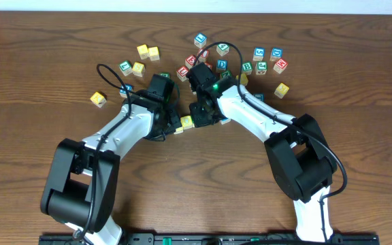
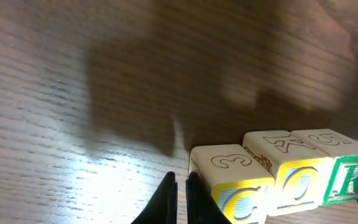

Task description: Spell out CORL

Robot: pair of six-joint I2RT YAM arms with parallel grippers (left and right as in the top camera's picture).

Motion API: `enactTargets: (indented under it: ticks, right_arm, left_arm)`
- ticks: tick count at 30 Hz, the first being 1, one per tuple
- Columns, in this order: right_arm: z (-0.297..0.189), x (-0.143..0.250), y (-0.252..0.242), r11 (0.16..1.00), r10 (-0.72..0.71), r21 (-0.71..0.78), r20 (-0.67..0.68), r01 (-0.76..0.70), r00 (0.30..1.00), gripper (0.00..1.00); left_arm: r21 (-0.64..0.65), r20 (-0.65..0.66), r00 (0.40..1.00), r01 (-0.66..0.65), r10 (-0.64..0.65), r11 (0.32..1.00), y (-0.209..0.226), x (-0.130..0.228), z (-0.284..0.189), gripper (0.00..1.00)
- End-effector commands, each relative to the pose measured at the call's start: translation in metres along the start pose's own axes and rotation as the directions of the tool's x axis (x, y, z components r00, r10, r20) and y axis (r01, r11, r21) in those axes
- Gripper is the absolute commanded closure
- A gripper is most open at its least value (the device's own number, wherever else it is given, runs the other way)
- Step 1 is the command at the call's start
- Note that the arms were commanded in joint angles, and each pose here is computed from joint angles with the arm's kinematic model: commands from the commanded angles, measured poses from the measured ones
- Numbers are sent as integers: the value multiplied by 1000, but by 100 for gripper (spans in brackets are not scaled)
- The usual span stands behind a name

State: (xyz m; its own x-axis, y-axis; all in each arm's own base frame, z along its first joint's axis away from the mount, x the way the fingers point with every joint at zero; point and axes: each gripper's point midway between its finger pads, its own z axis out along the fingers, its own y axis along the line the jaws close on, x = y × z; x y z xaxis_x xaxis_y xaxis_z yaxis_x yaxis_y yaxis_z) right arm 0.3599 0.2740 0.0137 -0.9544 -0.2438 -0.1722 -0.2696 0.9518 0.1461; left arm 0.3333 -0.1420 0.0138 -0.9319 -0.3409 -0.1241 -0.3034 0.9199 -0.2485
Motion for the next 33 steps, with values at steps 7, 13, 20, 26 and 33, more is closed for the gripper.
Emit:
enactTargets:
  ticks: [7, 13, 20, 26, 33]
  right_arm:
    - [-2, 12, -10, 995, 80, 67, -27, -78, 996, 99]
    - [-19, 8, -12, 993, 83, 81, 3, -83, 997, 99]
    - [-30, 9, -16, 992, 92, 84, 7, -93, 996, 99]
    - [-31, 10, -19, 991, 98, 89, -2, -97, 995, 99]
    - [-71, -6, -29, 989, 130, 56, 88, -136, 988, 99]
  left_arm:
    - [-5, -31, 998, -47, 47, 999, -7, 14, 16, 92]
    - [5, -20, 998, -62, 62, 998, -9, 11, 16, 92]
    - [10, -13, 997, -76, 76, 997, -11, 10, 16, 92]
    - [15, -7, 996, -89, 90, 996, -12, 8, 16, 92]
    - [29, 11, 992, -130, 129, 991, -17, 5, 16, 92]
